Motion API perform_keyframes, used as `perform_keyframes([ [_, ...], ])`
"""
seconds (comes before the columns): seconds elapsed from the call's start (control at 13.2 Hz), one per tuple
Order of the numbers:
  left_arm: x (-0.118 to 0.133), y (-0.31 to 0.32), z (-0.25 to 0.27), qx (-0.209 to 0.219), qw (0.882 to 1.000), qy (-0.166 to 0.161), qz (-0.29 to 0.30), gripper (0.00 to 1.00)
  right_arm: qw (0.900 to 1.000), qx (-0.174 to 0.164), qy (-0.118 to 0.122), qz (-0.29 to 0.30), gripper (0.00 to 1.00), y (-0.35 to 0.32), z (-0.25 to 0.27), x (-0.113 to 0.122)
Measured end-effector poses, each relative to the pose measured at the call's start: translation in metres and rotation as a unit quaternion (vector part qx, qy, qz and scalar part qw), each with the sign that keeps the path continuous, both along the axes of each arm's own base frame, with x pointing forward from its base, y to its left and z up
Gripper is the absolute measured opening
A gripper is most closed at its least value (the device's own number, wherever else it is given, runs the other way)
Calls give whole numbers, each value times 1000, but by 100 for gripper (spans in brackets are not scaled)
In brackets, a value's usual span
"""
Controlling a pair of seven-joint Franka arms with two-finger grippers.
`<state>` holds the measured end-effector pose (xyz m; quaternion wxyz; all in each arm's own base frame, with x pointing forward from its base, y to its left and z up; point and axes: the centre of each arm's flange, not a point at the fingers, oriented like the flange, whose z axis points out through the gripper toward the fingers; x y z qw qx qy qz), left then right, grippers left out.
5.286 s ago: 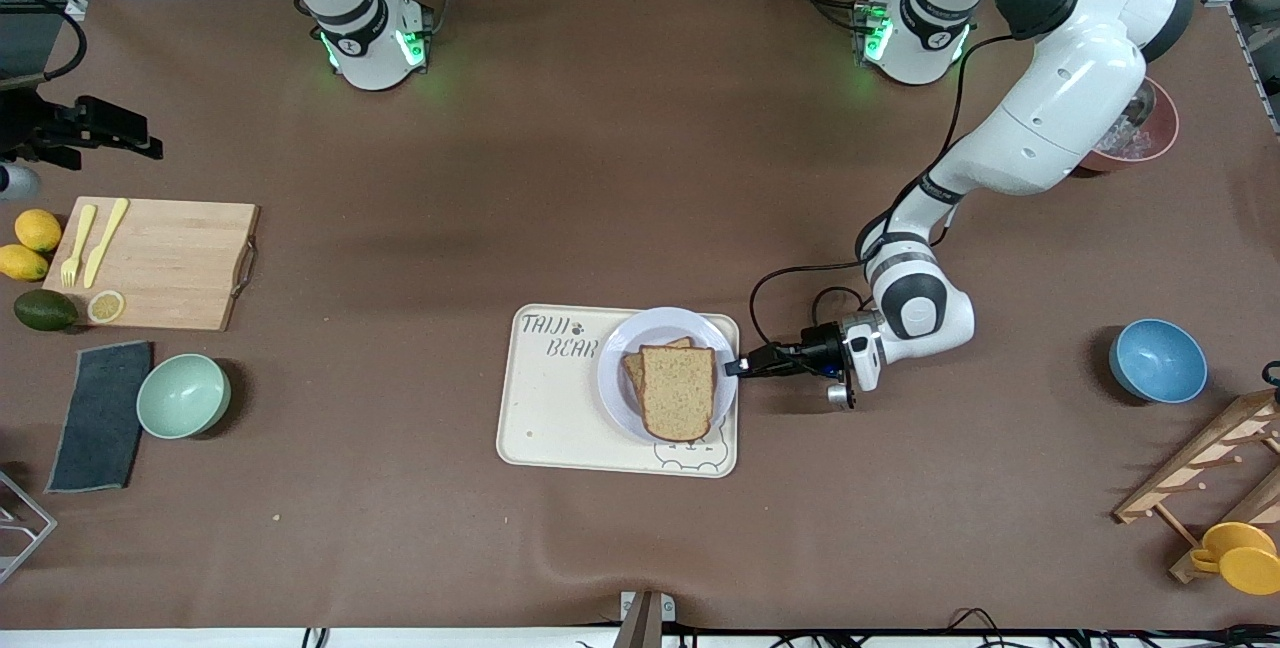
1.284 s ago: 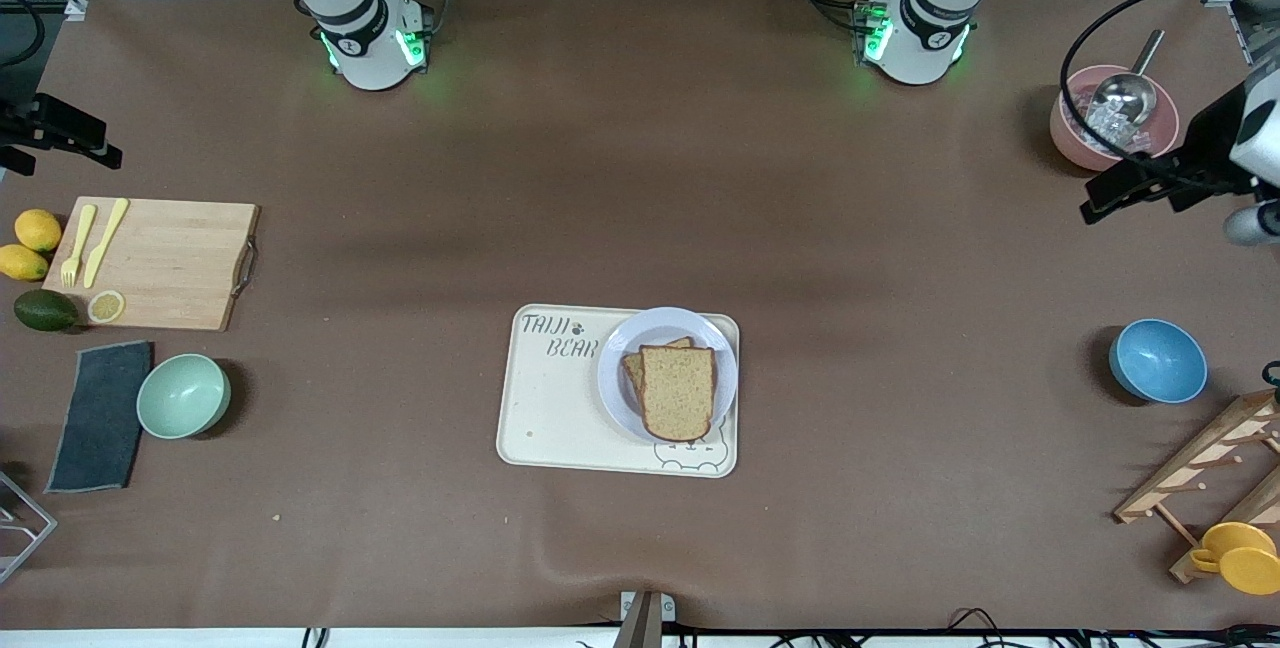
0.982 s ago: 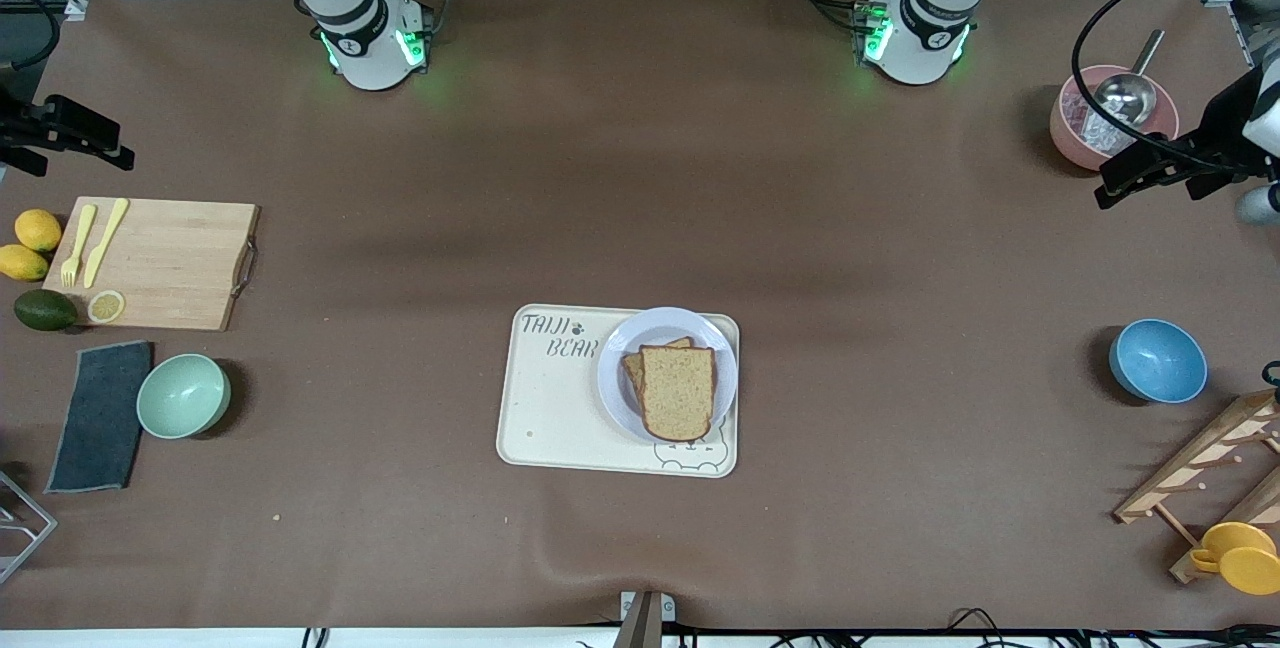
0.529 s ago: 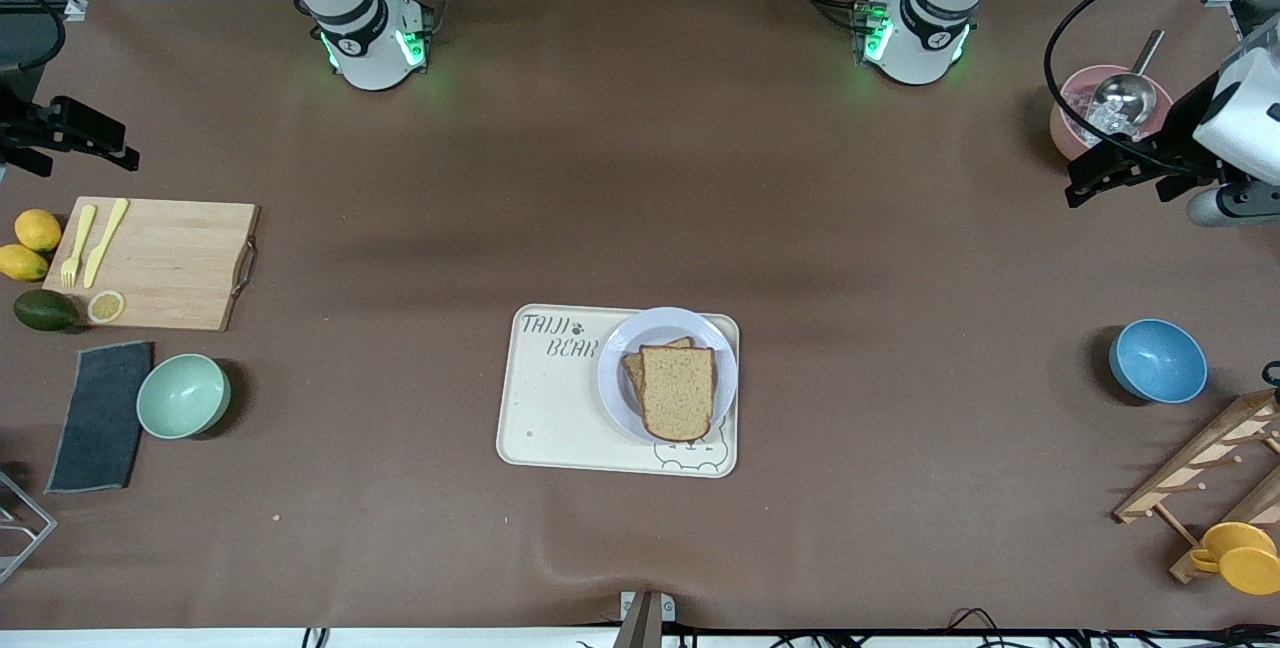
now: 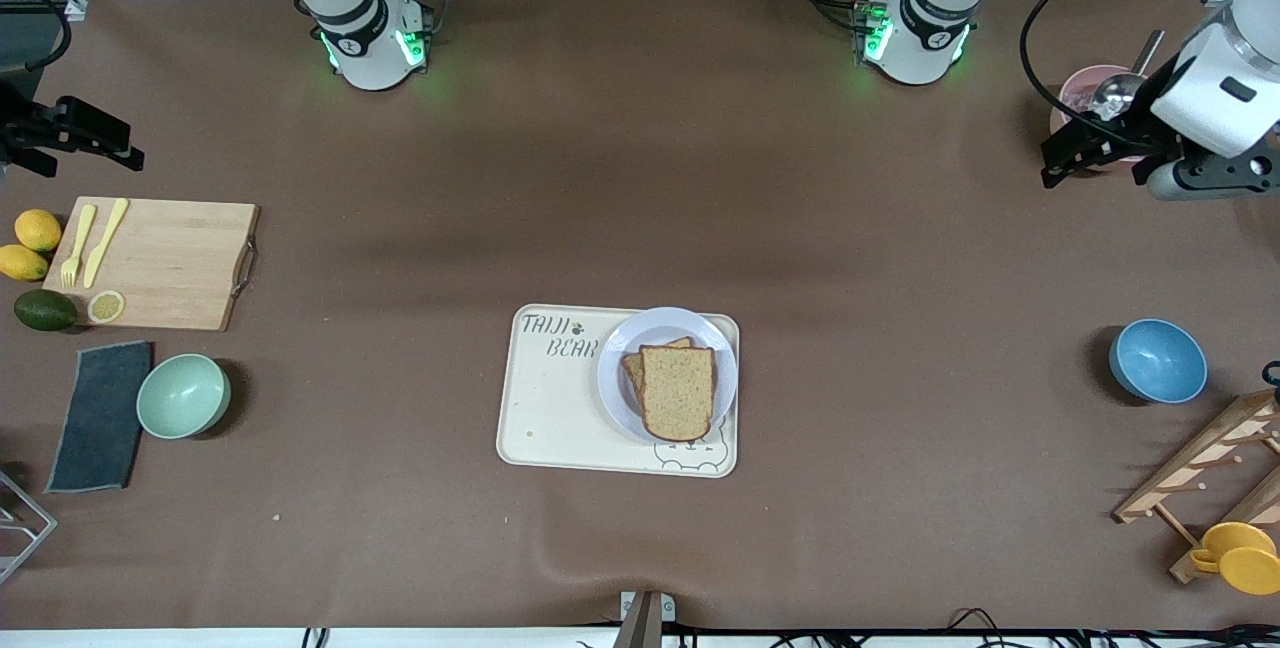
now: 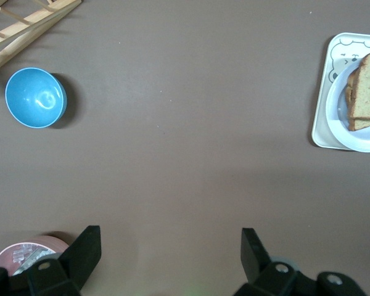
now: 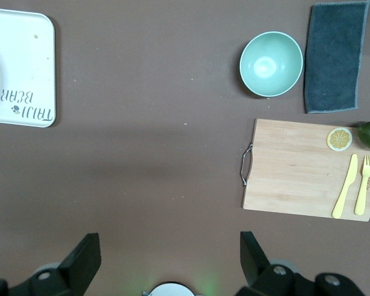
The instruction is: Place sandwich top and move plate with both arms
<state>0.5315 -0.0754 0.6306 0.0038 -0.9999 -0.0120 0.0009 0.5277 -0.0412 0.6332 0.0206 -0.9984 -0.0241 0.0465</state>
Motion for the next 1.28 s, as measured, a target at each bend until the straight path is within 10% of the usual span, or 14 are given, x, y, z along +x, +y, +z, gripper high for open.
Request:
perform_keyframes([
  [1.28,10,14,9,0,1000,26,10,100,1000,0,5,1,100,1,-5,0],
])
